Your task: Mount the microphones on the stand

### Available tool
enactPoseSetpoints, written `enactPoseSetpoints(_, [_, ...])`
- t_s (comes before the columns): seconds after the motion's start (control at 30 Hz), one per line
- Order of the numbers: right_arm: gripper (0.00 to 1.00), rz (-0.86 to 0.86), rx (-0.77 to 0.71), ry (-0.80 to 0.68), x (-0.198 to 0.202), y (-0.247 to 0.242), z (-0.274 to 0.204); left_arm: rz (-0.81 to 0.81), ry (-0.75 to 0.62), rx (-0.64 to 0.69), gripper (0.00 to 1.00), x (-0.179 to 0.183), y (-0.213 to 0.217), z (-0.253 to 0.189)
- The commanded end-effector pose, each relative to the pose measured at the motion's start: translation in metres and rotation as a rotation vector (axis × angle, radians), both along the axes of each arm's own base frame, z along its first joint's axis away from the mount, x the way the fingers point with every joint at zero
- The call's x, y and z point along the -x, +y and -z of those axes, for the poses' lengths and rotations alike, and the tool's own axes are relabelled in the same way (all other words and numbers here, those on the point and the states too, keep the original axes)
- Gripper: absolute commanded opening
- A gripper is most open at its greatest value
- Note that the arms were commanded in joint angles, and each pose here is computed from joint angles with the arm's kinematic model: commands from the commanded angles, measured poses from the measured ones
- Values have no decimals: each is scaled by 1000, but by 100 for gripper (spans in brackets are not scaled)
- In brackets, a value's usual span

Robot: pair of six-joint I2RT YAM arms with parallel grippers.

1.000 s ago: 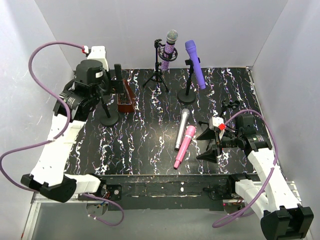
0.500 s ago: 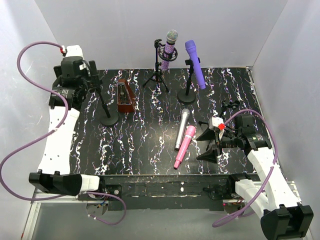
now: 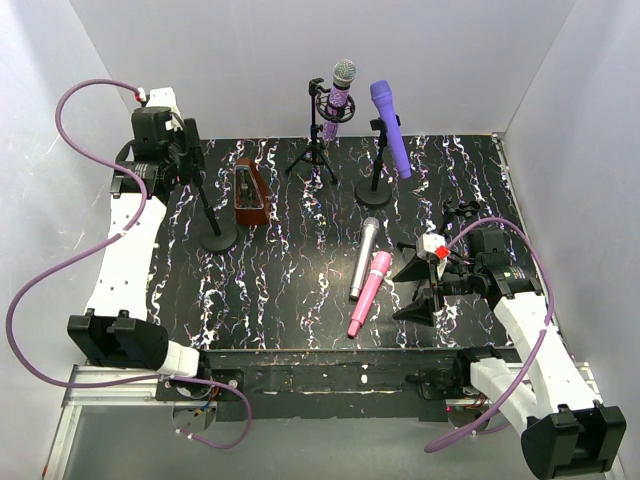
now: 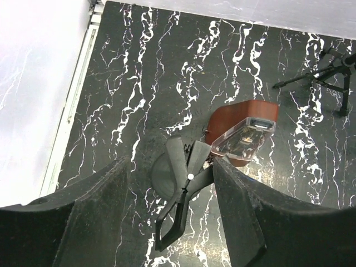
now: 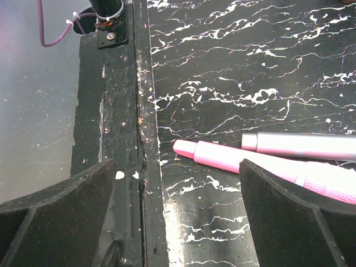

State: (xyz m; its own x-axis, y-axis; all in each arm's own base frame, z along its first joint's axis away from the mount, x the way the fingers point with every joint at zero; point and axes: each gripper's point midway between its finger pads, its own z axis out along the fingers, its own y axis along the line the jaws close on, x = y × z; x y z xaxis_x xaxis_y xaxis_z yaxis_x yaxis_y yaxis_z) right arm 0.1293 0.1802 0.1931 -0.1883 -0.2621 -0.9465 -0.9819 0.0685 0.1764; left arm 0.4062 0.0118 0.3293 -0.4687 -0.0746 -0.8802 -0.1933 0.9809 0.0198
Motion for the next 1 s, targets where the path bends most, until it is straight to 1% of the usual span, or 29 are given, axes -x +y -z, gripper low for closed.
enactPoseSetpoints(0.0, [98,-4,-8,-19,-2,0,-5,48,91,14,60,16,-6,21])
enactPoseSetpoints(0.03, [98,-3,-8,-22,-2,0,-5,58,91,19,61,18,-7,20])
enactPoseSetpoints(0.1, [98,-3,-8,-21,-2,0,-5,76,80,25,70,21,-10,15])
enactPoseSetpoints(0.17, [98,-5,-10,-20,-2,1,-5,89,63,31,74,24,-12,7])
enactPoseSetpoints(0.3, [98,-4,-9,-16,-2,0,-4,102,50,36,75,28,-15,-2])
enactPoseSetpoints(0.4, [98,-6,-10,-22,-2,1,-5,102,59,36,72,32,-14,-1])
enactPoseSetpoints(0.43, [98,-3,-8,-21,-3,0,-4,98,65,34,70,33,-14,1])
enactPoseSetpoints(0.57, [98,-3,-9,-16,-3,0,-4,83,95,13,54,39,-9,13])
enactPoseSetpoints(0.67, [98,-4,-10,-13,-3,1,-4,74,107,4,44,40,-6,16])
enactPoseSetpoints(0.8, [98,-5,-10,-11,-3,1,-4,72,108,1,28,37,-6,16])
enactPoseSetpoints(0.97, [98,-3,-9,-13,-3,1,-3,71,100,-3,13,40,-5,11])
